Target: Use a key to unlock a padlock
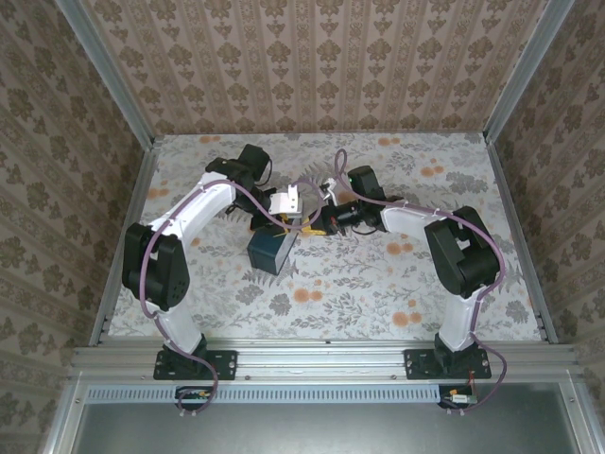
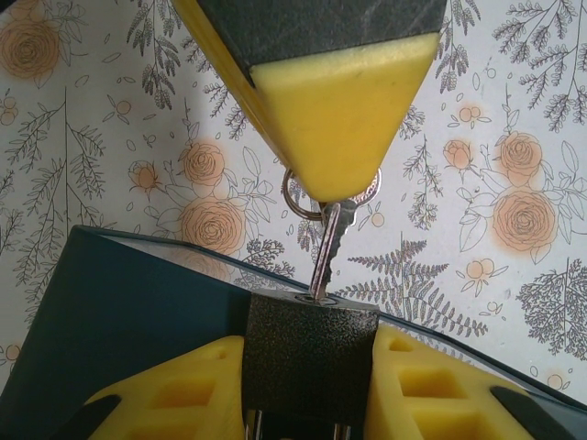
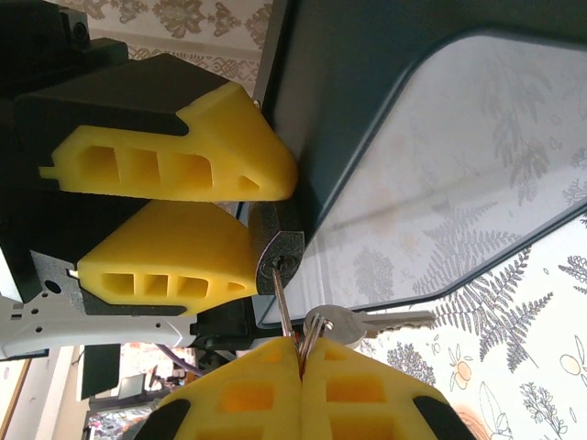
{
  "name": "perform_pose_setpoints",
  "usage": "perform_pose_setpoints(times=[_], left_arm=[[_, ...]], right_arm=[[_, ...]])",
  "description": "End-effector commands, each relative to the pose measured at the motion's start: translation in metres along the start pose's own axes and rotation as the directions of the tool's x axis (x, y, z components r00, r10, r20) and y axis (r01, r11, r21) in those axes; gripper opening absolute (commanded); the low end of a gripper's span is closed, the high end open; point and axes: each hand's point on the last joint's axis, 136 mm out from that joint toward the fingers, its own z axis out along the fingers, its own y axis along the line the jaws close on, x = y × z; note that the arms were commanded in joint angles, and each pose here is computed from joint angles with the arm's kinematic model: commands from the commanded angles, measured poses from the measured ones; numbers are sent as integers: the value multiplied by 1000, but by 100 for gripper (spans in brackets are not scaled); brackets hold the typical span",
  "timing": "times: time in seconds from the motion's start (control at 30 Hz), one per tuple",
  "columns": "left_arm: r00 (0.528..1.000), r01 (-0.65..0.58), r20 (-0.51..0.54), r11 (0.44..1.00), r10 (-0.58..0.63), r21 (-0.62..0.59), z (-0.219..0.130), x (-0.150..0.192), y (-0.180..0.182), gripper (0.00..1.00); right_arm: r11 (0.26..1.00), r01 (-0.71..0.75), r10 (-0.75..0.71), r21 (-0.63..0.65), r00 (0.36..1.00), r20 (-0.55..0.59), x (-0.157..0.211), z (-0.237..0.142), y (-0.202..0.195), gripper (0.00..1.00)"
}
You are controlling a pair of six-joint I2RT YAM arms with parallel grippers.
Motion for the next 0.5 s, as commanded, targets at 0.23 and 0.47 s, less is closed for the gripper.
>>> perform_pose_setpoints(times=[0.23,0.47], left_arm=[[999,23,-34,999,-22,43,13,10,-6,28],[1000,0,-19,999,1,53,15,6,-12,28]], right_arm=[[999,31,-32,-44,999,-28,-1,8,8,0],[998,28,-30,-51,999,-39,-6,9,9,0]])
